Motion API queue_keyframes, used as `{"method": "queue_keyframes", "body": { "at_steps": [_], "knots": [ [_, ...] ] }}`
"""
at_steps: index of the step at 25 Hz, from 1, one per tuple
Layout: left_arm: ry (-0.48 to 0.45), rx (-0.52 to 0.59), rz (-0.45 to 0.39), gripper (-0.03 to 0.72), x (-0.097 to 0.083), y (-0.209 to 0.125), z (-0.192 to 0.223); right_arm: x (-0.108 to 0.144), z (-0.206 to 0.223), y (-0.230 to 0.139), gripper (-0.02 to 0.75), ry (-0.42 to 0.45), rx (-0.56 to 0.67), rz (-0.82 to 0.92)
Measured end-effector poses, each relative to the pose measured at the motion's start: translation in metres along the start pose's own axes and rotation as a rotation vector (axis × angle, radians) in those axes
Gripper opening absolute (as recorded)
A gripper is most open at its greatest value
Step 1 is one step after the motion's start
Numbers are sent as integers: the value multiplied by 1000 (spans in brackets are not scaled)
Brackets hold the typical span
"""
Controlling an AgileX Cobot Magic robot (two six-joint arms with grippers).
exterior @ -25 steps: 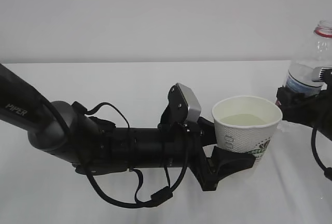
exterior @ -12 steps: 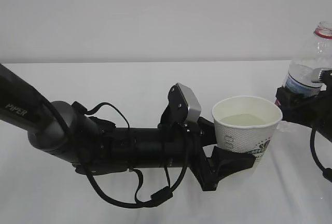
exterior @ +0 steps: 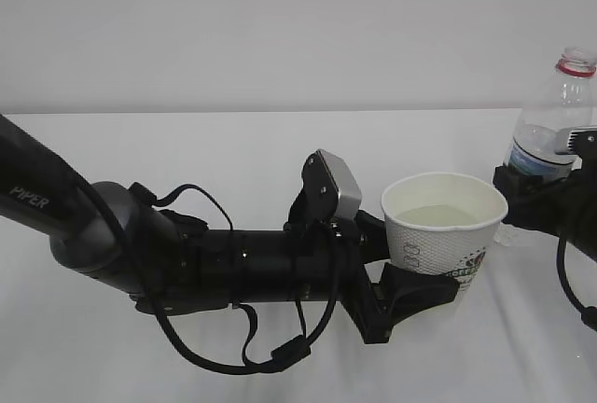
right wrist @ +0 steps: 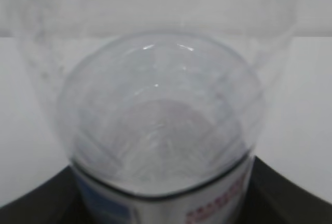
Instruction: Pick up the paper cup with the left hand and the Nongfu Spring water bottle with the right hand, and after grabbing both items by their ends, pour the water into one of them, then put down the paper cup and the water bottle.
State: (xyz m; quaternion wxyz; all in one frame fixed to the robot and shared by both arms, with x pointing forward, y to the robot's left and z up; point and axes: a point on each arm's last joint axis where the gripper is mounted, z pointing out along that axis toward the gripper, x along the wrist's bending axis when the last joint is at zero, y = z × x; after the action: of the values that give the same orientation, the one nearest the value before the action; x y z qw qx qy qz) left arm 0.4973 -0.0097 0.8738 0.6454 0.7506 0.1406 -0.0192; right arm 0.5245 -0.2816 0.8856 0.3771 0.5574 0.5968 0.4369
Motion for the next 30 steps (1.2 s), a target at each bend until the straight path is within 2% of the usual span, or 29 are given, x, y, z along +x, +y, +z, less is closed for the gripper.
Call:
{"method": "queue_keyframes", "body": {
  "at_steps": [13,27,30],
  "knots": [
    [0,0,0,491,0,0,0,0,0,-5,456,-2,50,-1],
    [0,0,0,490,0,0,0,0,0,-5,512,-2,56,-1],
    [0,0,0,490,0,0,0,0,0,-5,543,-2,57,-1]
  ]
}}
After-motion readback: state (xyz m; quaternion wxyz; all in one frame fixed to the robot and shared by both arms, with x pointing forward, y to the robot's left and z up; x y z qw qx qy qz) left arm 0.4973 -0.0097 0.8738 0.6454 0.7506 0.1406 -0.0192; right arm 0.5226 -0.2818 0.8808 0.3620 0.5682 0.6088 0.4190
